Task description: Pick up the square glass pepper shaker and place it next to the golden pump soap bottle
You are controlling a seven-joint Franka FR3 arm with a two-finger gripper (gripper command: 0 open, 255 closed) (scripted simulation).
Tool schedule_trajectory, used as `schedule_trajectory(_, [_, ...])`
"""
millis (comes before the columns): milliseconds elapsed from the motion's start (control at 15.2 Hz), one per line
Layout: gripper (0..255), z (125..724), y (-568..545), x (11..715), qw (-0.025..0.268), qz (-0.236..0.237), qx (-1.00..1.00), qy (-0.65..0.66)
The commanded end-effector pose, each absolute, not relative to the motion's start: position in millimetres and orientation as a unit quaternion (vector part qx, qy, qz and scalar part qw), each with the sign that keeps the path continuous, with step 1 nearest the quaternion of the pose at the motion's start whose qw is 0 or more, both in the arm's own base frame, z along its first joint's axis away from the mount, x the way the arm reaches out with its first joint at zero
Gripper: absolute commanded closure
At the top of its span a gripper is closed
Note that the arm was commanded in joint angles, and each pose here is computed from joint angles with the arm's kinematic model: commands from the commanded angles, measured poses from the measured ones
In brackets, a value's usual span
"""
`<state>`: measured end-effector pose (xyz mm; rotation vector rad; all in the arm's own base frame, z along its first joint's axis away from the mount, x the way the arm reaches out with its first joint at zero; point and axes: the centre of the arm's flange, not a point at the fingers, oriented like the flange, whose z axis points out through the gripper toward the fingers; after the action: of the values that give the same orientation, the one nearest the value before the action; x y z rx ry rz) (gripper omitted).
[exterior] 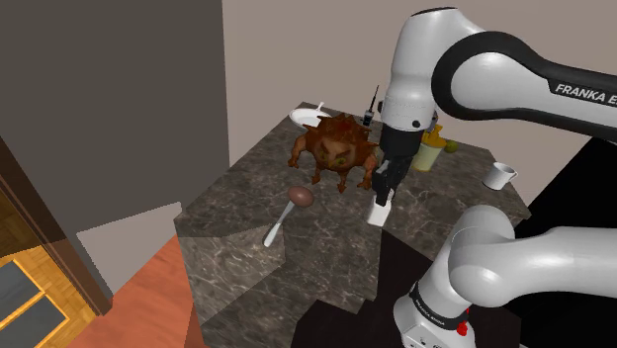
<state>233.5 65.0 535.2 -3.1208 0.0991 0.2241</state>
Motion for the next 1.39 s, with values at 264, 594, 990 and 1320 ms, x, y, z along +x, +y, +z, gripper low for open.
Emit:
schedule_trajectory(264, [255, 566, 65, 232, 0.005, 0.072, -0.997, 0.032])
schedule_trajectory(594, [255, 593, 65, 232, 0.005, 0.072, -0.997, 0.032])
schedule_trajectory(990, [255, 624, 65, 232, 0.005, 0.072, -0.997, 0.032])
schedule_trajectory(1320, [255, 643, 52, 234, 0.005, 0.072, -0.997, 0.032])
